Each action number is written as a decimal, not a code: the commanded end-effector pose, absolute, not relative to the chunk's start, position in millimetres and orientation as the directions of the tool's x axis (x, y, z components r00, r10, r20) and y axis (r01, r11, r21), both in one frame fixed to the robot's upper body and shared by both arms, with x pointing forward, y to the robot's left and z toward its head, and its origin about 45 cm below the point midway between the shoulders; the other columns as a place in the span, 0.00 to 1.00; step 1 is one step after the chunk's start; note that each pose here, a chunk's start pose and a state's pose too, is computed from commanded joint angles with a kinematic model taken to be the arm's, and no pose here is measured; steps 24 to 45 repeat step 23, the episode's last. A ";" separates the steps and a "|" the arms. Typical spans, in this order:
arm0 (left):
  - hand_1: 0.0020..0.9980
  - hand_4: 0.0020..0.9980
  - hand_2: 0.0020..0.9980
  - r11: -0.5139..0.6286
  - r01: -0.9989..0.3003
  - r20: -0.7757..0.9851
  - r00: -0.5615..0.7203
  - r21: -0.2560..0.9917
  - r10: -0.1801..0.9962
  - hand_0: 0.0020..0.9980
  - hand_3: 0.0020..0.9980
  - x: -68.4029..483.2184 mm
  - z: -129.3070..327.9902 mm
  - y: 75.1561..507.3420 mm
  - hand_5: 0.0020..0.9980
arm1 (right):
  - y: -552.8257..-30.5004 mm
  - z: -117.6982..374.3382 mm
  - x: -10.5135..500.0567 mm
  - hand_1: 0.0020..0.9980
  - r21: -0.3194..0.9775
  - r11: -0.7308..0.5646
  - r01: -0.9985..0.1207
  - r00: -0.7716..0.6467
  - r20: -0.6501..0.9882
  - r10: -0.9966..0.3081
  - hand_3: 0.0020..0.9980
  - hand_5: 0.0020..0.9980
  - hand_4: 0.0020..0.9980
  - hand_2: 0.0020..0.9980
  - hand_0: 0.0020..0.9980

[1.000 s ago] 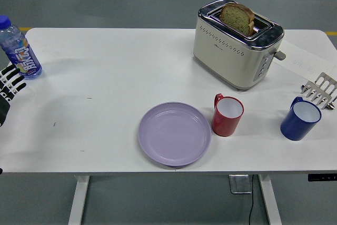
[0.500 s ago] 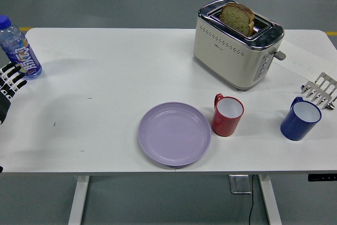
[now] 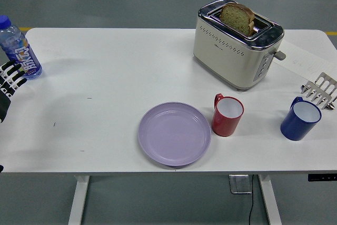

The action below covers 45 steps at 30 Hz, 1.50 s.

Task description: Push plate across desktop

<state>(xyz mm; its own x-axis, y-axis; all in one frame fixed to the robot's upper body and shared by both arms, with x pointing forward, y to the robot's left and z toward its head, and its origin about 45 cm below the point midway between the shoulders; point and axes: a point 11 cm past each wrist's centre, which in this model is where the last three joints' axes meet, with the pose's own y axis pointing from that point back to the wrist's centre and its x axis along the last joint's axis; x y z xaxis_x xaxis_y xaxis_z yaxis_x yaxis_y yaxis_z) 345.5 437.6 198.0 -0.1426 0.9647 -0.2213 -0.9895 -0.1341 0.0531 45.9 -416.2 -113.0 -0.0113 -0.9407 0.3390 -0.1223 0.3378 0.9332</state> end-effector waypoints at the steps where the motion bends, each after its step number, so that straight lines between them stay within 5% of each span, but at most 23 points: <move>1: 0.85 0.51 0.85 -0.133 -0.990 -0.221 -0.141 0.053 0.965 0.84 0.79 345.9 198.1 437.0 1.00 | -416.2 -113.0 46.3 0.55 0.933 0.338 -0.123 -0.011 0.339 -0.941 0.63 0.36 0.13 0.63 0.61; 45: 0.85 0.51 0.85 -0.153 -0.987 -0.080 -0.158 0.057 0.984 0.84 0.79 348.5 203.3 433.1 1.00 | -416.5 -112.5 49.5 0.54 0.932 0.338 -0.130 -0.012 0.339 -0.941 0.63 0.35 0.13 0.63 0.61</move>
